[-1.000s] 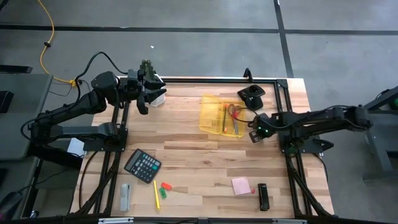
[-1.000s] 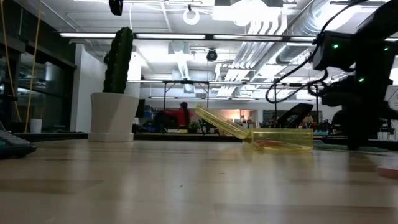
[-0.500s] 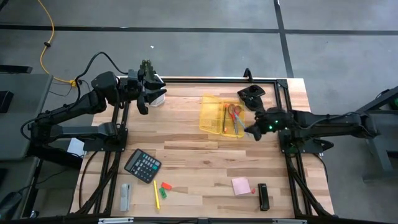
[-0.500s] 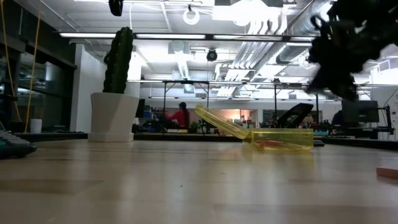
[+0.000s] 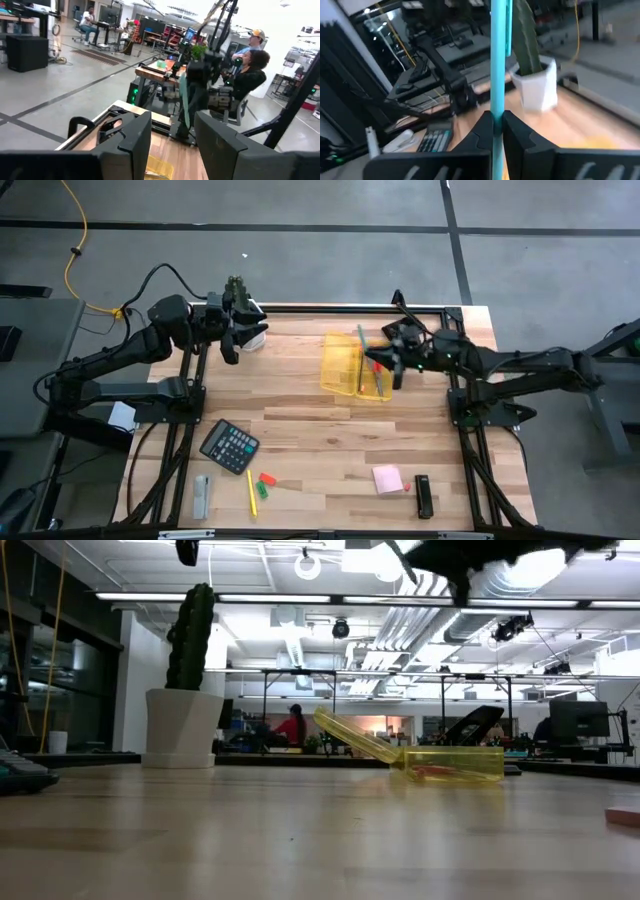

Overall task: Pack school essentials
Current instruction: Put the light blue pen into the yellow supply box

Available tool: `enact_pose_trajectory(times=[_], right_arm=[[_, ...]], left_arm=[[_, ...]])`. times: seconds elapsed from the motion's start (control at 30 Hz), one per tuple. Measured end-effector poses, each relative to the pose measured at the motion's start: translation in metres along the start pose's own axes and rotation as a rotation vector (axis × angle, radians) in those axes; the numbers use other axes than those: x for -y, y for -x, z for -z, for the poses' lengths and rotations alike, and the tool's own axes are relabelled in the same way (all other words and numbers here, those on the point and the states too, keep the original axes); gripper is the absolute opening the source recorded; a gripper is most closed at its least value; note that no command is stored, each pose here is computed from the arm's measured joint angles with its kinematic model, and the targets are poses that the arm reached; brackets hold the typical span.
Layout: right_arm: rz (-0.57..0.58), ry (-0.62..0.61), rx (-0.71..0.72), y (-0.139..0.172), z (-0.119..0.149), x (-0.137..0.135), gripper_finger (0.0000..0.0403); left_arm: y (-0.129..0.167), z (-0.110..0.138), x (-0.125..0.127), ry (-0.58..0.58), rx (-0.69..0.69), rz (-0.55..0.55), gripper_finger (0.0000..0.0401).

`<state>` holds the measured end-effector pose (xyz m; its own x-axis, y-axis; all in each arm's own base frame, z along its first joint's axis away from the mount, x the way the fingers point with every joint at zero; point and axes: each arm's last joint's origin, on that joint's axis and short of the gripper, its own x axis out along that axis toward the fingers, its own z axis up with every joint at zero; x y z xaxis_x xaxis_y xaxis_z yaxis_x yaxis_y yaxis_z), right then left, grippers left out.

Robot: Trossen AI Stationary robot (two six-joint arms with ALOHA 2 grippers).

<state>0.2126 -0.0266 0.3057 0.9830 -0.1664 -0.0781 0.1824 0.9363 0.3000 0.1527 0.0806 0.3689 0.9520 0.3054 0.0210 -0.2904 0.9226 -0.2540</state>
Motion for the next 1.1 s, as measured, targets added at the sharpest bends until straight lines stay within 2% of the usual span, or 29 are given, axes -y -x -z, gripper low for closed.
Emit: enact_pose_trajectory(times=[0.17,0.33,0.83,0.93,1.1], right_arm=[[-0.06,0.154,0.015,-0.034,-0.032,-0.014,0.0],[-0.119,0.18,0.006,-0.057,-0.043,-0.02,0.0],[-0.139,0.156,0.029,-0.057,-0.046,-0.022,0.0],[-0.081,0.126,0.013,-0.057,-0.044,-0.019,0.0],[0.102,0.029,-0.172,-0.056,-0.023,0.003,0.0]], left_arm=[[-0.004,-0.003,0.003,0.003,0.029,0.082,0.014],[-0.011,-0.001,0.007,-0.036,0.026,0.119,0.014],[-0.012,0.0,0.011,-0.04,0.022,0.134,0.014],[-0.012,0.0,0.011,-0.04,0.022,0.134,0.014],[-0.012,0.0,0.01,-0.039,0.023,0.123,0.014]])
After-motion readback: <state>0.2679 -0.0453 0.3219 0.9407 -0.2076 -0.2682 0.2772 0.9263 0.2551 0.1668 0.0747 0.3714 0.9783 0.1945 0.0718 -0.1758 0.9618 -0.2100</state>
